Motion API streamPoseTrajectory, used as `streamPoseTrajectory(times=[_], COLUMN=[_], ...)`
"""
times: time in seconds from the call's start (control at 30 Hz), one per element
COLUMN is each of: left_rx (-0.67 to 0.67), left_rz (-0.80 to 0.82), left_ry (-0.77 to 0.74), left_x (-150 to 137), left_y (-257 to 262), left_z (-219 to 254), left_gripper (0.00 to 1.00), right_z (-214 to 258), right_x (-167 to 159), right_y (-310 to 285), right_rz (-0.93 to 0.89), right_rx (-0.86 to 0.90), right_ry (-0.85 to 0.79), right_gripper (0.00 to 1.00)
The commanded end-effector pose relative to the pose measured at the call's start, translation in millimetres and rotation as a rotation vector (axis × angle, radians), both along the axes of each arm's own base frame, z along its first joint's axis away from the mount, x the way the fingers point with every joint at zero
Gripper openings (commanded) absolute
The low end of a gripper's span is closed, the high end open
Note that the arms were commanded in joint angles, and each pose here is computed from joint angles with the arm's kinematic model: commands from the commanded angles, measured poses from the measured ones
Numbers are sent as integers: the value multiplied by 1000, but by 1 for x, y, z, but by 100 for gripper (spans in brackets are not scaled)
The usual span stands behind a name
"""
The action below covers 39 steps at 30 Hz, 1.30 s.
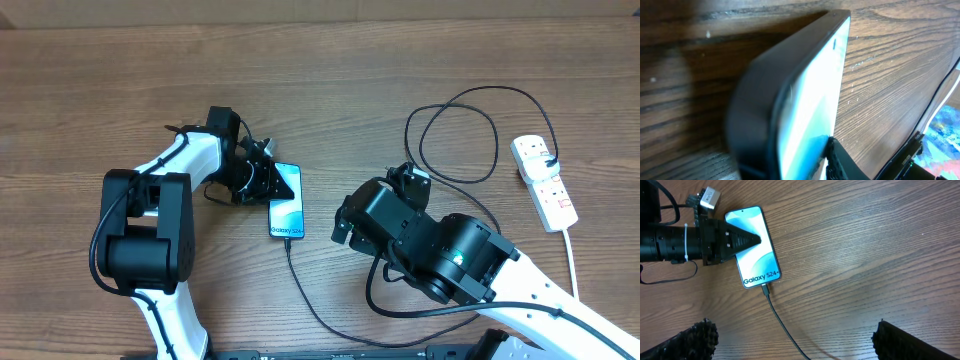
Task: Plug charger to phone and switch on socket
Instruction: 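Lay the phone flat on the table with the left gripper, then open the left gripper and release the phone's top end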
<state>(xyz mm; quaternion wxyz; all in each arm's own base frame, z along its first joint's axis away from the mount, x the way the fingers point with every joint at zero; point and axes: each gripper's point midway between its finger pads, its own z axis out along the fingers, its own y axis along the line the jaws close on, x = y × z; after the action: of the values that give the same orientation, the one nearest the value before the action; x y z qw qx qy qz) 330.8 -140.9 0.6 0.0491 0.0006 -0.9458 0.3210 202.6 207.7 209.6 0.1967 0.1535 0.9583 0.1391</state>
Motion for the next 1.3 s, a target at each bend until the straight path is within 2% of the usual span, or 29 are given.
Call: streamPoseTrajectory(times=[0.0,0.3,0.83,0.93,1.27], left_rx=[95,97,120,153,136], left_rz=[-34,-35,-26,-17,-115], left_ry=[7,29,37,40,-32], left_x=[-10,-15,-15,-15,-13], left_y=[12,13,16,21,20], left_z=[-16,-15,-17,-20,-20], left_gripper=[25,34,62,64,64], right_z=[5,5,5,5,5], right_x=[1,1,1,1,1], right_y=[0,0,0,0,0], right_rz=[-6,-6,-6,-6,-6], right_rx=[17,17,17,17,17], right_ry=[-9,-9,-10,-10,-10], right_gripper=[100,100,100,100,100])
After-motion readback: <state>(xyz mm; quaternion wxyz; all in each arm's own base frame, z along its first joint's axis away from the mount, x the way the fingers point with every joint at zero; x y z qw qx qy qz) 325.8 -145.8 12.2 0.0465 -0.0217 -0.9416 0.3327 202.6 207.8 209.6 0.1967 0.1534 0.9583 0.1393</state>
